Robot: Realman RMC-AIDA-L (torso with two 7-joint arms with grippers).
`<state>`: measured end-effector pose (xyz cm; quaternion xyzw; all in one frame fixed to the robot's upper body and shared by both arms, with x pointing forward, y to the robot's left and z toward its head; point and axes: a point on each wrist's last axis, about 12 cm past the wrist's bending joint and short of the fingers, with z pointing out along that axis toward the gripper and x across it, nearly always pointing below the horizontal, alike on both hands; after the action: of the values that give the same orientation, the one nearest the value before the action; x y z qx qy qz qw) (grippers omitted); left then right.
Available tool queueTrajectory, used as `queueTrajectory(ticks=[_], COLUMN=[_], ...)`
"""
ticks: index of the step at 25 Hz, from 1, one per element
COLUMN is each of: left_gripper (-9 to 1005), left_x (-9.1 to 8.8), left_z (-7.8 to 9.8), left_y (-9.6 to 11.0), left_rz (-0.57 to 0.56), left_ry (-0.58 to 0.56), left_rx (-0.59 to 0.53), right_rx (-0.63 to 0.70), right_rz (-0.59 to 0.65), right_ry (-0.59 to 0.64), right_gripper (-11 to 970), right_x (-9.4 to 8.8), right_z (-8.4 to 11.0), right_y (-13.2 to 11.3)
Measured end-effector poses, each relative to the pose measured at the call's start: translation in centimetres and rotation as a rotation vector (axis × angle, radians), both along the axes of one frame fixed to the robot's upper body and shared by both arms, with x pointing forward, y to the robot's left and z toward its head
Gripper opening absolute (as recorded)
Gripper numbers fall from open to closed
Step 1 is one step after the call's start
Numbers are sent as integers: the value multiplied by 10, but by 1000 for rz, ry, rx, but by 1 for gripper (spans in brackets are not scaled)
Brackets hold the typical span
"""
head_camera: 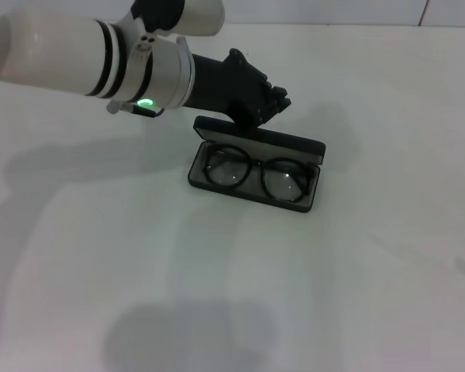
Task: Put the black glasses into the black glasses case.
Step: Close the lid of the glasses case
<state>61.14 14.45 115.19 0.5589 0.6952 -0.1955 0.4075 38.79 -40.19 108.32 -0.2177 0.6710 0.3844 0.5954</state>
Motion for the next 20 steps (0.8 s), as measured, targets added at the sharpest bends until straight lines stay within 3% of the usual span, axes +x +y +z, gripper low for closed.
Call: queueTrajectory(ticks=[10,20], left_gripper=[77,78], left_x=[4,2], left_z=[-22,-26], left_y=[1,3], left_rz=[12,13], left_ry=[29,45], left_rx=[-2,-5], right_rx=[-3,-6], right_rz=[8,2], right_ry=[5,8], right_gripper=[439,438], right_x=[7,7], right_z=[-2,-2], right_y=[4,3])
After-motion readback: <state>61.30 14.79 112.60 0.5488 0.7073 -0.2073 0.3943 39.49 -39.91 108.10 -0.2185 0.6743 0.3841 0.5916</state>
